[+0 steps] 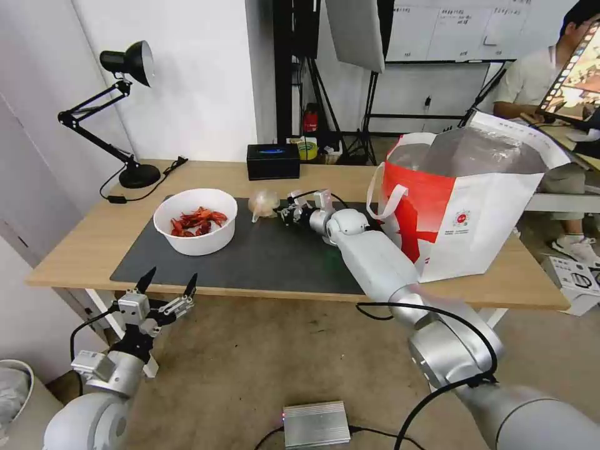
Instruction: Pick up the trash from the table and place it into the takeout bag.
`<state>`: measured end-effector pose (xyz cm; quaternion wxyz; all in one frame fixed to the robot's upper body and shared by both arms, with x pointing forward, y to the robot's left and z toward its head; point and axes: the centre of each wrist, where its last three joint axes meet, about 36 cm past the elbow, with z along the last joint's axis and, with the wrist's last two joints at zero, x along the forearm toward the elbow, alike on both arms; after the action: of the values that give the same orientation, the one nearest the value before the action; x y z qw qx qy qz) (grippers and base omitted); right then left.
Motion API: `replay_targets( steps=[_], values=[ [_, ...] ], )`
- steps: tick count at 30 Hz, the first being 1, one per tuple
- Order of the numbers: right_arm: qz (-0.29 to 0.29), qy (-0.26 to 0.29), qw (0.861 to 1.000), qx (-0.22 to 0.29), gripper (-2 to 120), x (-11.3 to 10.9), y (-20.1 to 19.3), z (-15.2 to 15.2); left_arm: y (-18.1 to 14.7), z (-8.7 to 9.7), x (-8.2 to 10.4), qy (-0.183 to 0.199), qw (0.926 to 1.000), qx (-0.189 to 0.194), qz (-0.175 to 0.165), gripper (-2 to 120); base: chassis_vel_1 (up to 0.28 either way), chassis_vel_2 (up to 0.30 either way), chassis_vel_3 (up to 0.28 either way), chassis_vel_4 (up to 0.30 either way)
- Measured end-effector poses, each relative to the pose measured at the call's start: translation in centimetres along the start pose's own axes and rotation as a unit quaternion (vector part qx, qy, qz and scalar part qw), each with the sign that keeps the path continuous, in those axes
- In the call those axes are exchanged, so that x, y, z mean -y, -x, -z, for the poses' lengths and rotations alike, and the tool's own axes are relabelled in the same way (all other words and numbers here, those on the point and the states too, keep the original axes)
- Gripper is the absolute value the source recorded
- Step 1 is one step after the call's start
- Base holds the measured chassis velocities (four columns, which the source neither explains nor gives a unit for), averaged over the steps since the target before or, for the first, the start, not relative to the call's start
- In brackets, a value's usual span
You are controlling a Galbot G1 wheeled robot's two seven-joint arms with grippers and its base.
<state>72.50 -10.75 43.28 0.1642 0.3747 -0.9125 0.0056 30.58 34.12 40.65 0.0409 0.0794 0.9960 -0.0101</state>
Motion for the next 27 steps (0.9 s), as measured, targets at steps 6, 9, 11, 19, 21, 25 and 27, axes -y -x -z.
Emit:
replay_targets(
  steps=[6,9,11,19,21,25,27],
  values=[
    [0.001,0.013,0.999,0.049,0,-0.1,-0.9,1.9,0.2,0.1,-0.4,0.0,1.0,0.001,0.002,100,0.0,0.0,0.0,0.0],
    [-0.005,0.018,0.997,0.069,0,0.3,-2.1,2.3,0.2,0.2,-0.4,0.0,1.0,0.001,0.002,100,0.0,0.0,0.0,0.0],
    [-0.008,0.019,0.997,0.076,0,0.4,-2.7,2.3,0.2,0.2,-0.4,-0.001,1.0,0.001,0.002,100,0.0,0.0,0.0,0.0],
    [-0.007,0.017,0.995,0.097,0,0.5,-5.5,1.9,0.1,0.2,-0.3,-0.002,1.0,0.002,0.002,100,0.0,0.0,0.0,0.0],
    [-0.005,0.012,0.994,0.105,0,0.3,-6.1,2.3,0.0,0.3,-0.3,-0.001,1.0,0.003,0.003,100,0.0,0.0,0.0,0.0],
    [0.0,0.002,0.994,0.114,0,-0.3,-7.0,3.2,-0.1,0.4,-0.3,-0.001,1.0,0.005,0.004,100,0.0,0.0,0.0,0.0],
    [-0.001,-0.001,0.993,0.117,0,-0.6,-7.3,3.4,-0.2,0.5,-0.3,-0.001,1.0,0.005,0.004,100,0.0,0.0,0.0,0.0]
  ],
)
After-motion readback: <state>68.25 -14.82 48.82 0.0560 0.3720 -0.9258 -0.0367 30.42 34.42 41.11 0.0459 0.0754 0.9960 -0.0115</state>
